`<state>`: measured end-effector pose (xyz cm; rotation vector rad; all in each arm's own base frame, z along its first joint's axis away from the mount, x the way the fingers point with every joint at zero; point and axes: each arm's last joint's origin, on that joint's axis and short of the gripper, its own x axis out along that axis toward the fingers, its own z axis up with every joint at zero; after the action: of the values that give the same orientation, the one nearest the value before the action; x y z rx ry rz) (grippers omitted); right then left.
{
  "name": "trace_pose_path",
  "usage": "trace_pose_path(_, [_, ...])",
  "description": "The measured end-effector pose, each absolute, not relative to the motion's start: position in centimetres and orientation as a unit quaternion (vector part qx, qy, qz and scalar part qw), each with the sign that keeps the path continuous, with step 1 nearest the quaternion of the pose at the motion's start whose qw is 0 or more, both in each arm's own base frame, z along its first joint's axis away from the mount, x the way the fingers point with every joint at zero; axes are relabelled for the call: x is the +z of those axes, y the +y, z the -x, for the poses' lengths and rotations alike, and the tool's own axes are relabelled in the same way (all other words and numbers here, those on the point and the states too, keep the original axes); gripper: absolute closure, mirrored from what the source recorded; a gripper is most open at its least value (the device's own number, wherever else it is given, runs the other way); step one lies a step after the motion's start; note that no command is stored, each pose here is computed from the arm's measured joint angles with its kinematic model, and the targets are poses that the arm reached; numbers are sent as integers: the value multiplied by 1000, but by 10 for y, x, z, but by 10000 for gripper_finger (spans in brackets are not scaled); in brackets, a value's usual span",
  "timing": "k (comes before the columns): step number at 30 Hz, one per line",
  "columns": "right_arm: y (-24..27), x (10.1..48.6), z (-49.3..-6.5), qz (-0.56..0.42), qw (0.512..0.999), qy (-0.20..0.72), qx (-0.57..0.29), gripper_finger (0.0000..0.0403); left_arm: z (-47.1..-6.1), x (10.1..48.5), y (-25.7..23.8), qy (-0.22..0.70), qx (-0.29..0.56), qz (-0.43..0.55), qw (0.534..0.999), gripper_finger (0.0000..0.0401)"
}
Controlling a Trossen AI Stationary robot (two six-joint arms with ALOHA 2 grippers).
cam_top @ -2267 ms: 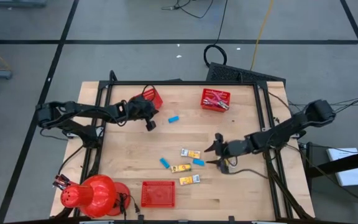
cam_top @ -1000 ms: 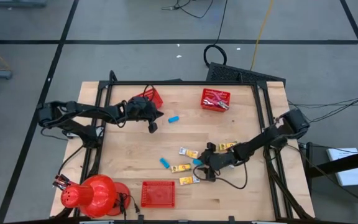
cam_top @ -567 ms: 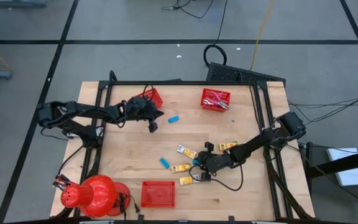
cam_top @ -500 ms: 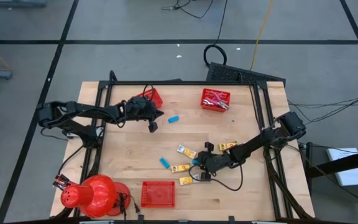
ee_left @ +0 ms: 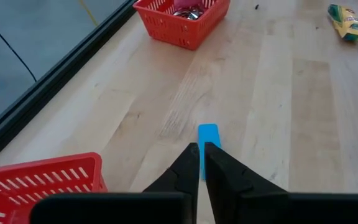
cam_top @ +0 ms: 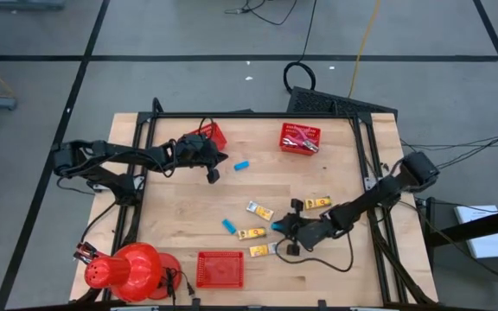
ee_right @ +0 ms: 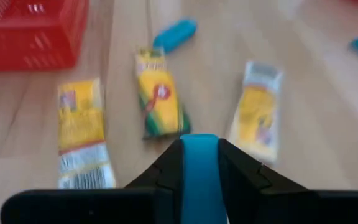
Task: Pick & Place School Supplies
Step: Put the blue eraser into the top left red bin
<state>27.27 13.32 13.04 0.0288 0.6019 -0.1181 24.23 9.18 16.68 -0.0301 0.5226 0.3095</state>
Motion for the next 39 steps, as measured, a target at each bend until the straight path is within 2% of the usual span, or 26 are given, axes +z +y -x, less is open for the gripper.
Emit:
trace_pose_path(5, [125,149,-273,26,961,265,-74,339,-244,169,89,239,104,17,965,357])
trace_pose_path(11, [88,163,-293,75,967,215,-113,339,-247,175,88,208,69,15,975,354])
trace_pose_path(21, [28,189,-317,90,983,104,-118,339,-251,181,83,174,22,10,984,354])
trace_pose_path(27, [5,193,-319,80,986,84,-120,339,-255,185,76,152,9,1,988,354])
trace_pose_path(36, [-9,207,-340,71,991,64,-90,339,-264,170,76,155,0,15,988,353])
trace_pose_path(39, [-9,204,-348,72,991,77,-84,339,-269,166,73,146,-15,12,989,335])
